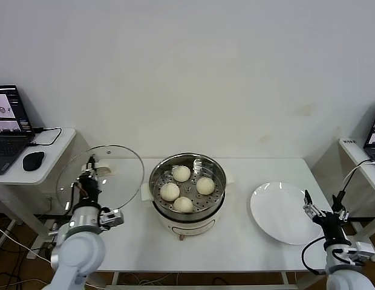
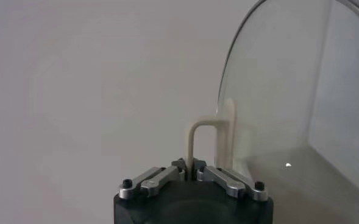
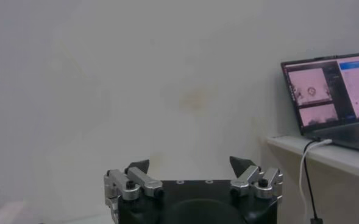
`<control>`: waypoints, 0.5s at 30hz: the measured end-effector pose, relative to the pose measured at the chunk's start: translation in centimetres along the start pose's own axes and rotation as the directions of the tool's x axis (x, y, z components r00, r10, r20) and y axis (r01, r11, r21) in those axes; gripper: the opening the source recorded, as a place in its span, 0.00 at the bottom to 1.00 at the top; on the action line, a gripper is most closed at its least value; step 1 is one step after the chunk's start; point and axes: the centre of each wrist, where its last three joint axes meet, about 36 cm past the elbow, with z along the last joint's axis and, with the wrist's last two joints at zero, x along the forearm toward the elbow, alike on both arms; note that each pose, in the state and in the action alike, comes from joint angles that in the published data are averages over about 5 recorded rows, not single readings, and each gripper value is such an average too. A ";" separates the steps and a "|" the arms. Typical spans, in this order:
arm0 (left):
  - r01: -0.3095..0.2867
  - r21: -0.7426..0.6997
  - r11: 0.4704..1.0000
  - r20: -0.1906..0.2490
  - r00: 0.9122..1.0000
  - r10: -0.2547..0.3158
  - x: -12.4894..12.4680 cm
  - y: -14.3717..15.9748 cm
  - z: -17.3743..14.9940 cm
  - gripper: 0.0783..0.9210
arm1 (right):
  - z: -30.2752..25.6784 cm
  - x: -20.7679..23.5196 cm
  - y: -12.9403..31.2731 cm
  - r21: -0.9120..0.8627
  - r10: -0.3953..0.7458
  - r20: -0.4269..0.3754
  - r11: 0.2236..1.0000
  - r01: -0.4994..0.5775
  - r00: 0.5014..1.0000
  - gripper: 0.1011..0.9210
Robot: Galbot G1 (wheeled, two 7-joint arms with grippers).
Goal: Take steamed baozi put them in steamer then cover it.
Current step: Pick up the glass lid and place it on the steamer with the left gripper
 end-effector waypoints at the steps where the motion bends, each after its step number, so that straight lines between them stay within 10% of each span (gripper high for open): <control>1: -0.003 0.008 1.000 0.005 1.000 0.003 0.0 0.0 -0.6 0.06 | 0.0 0.0 0.0 0.001 0.002 0.001 1.000 -0.002 1.000 0.88; 15: -0.051 0.094 0.994 0.073 0.996 0.045 -0.8 -0.7 -8.2 0.06 | 0.9 -0.3 -0.3 0.007 0.035 0.006 0.999 -0.036 0.999 0.88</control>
